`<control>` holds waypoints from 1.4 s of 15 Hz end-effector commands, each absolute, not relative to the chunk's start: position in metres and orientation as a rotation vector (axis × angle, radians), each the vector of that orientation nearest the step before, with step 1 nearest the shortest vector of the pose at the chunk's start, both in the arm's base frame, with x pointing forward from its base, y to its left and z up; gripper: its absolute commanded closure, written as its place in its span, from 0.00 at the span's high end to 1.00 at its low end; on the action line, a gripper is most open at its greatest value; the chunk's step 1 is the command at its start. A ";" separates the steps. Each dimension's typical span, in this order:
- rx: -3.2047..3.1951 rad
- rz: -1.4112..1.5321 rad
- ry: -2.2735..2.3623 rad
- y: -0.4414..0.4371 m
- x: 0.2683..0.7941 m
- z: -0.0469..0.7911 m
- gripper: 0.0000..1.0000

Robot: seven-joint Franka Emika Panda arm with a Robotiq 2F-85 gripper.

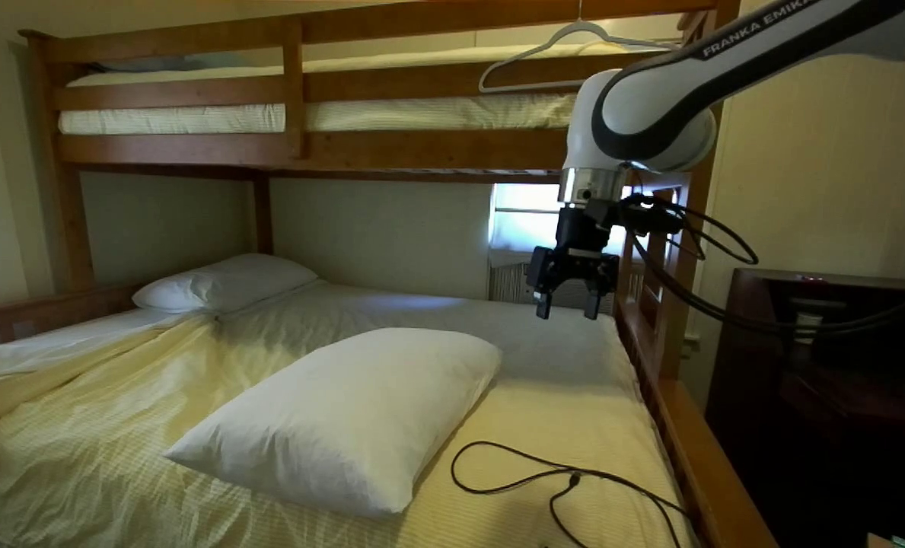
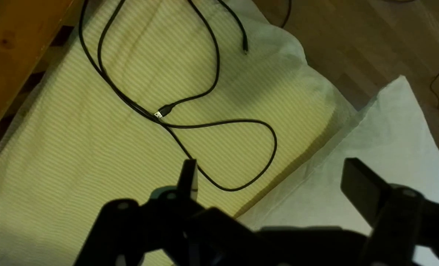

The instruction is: Move the white pillow to the right

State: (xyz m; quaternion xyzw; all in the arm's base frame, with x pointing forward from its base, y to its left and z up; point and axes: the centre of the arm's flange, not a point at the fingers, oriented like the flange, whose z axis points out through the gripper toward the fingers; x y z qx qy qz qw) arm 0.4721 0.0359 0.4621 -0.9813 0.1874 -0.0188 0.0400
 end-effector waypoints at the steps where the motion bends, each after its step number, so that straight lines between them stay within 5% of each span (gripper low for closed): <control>1: -3.004 -0.062 0.577 0.036 0.473 0.464 1.00; 4: -3.000 -0.080 0.581 0.036 0.474 0.470 1.00; 18: -2.536 -0.392 1.408 0.039 0.665 0.320 1.00; 19: -2.606 -0.329 1.364 0.033 0.627 0.328 1.00; 21: -2.576 -0.367 1.376 0.035 0.645 0.318 1.00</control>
